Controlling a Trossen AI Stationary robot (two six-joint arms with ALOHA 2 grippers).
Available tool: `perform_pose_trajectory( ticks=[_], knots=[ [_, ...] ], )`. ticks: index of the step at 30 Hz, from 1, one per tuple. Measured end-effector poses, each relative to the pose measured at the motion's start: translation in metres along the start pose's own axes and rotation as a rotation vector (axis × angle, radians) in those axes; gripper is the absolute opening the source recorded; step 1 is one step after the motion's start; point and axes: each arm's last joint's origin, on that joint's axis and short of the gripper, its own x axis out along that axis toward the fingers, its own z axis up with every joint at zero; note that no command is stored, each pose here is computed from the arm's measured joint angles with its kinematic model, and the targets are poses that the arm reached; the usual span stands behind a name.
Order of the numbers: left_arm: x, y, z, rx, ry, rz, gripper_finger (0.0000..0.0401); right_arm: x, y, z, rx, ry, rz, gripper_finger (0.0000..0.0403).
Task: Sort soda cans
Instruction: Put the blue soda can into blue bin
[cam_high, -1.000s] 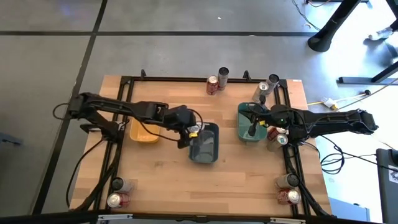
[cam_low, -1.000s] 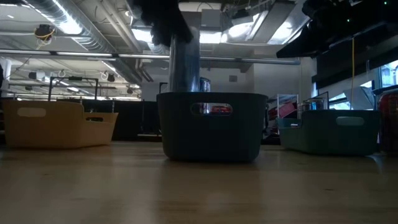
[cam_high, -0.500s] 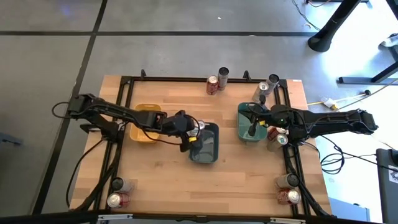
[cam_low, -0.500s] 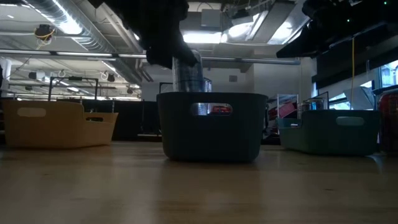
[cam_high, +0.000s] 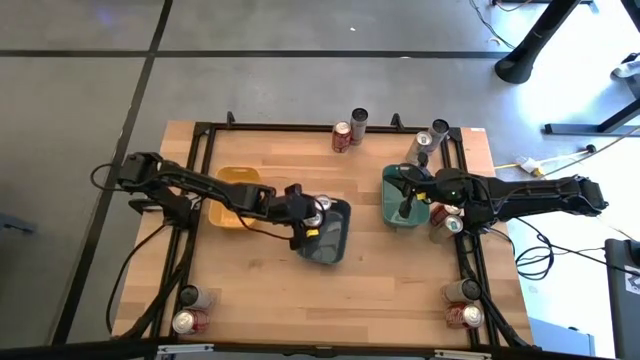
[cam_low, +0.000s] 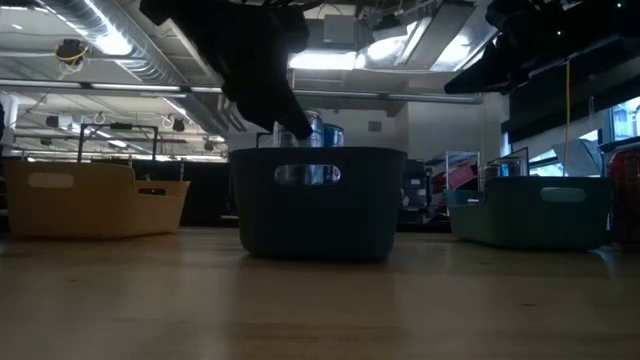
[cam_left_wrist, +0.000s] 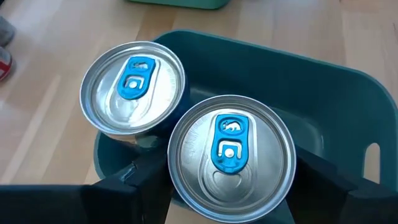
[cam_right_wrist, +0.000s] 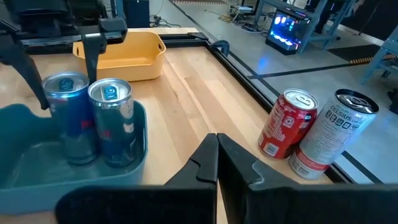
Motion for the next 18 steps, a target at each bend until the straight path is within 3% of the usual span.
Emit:
perform_pose_trajectory(
  ticks=[5,13,18],
  knots=[
    [0.0,0.001,0.0,-0.006,0.005,0.001,0.0247,0.0,0.0,0.0,0.001,0.0,0.0,0.0005],
    [-0.001,0.001,-0.002,-0.04,0.021,0.008,0.0309,0.0,0.0,0.0,0.001,0.0,0.0,0.0005],
    [-0.013,0.003,0.006,-0.002,0.003,0.005,0.0314,0.0,0.0,0.0,0.001,0.0,0.002,0.0005]
  ],
)
